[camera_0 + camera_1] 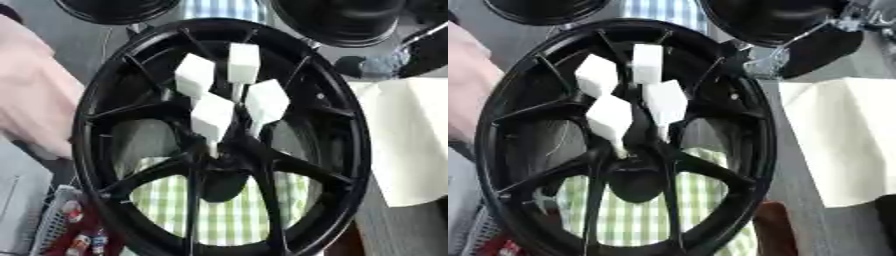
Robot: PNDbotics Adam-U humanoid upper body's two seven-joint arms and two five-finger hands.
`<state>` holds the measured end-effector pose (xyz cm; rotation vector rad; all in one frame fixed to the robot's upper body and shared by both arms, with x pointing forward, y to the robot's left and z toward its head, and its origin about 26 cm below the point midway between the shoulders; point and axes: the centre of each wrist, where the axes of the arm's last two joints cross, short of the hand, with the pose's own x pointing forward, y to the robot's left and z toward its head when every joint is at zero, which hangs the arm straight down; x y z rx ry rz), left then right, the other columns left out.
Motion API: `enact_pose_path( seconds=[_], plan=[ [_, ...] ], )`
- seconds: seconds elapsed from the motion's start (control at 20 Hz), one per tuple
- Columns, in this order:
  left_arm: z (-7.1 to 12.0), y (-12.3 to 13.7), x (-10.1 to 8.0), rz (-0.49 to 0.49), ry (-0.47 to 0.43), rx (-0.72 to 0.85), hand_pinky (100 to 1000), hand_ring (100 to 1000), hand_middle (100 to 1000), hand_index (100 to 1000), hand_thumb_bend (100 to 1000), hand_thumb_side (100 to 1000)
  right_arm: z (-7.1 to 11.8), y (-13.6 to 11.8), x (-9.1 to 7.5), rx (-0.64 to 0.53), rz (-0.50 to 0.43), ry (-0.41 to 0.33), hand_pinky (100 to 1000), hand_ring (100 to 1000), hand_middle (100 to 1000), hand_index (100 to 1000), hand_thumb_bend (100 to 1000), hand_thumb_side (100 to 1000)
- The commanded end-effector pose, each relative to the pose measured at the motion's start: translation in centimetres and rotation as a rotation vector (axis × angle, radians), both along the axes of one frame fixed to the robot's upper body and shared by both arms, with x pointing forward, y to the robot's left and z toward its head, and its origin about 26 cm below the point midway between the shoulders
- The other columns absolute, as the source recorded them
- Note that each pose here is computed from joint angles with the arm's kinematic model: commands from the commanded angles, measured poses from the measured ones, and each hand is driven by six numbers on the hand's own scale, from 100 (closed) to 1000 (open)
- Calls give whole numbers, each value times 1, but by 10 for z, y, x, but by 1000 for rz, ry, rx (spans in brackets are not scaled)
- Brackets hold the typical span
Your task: Pull the pin out of the wheel hub.
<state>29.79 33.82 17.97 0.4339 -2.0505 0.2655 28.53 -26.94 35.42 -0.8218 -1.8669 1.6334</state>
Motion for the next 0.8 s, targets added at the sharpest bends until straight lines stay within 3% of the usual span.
enact_pose_path(
  seconds=[0.05,0.35,0.6,0.8],
  plan=[
    [7,5,-2,6,-12,35,734,758,706,686,379,701,7,15,-2,-22,35,4,831,793,696,804,572,374],
    [4,9,-4,29,-5,26,734,759,707,686,379,701,25,45,-6,-23,125,49,823,788,681,806,588,348],
    [2,10,-5,37,-3,20,734,760,708,686,378,702,41,49,-11,-10,144,92,808,775,677,812,590,326],
    [0,10,-6,40,3,20,734,760,708,686,378,703,39,50,-10,25,133,102,805,773,677,815,589,323]
  ],
)
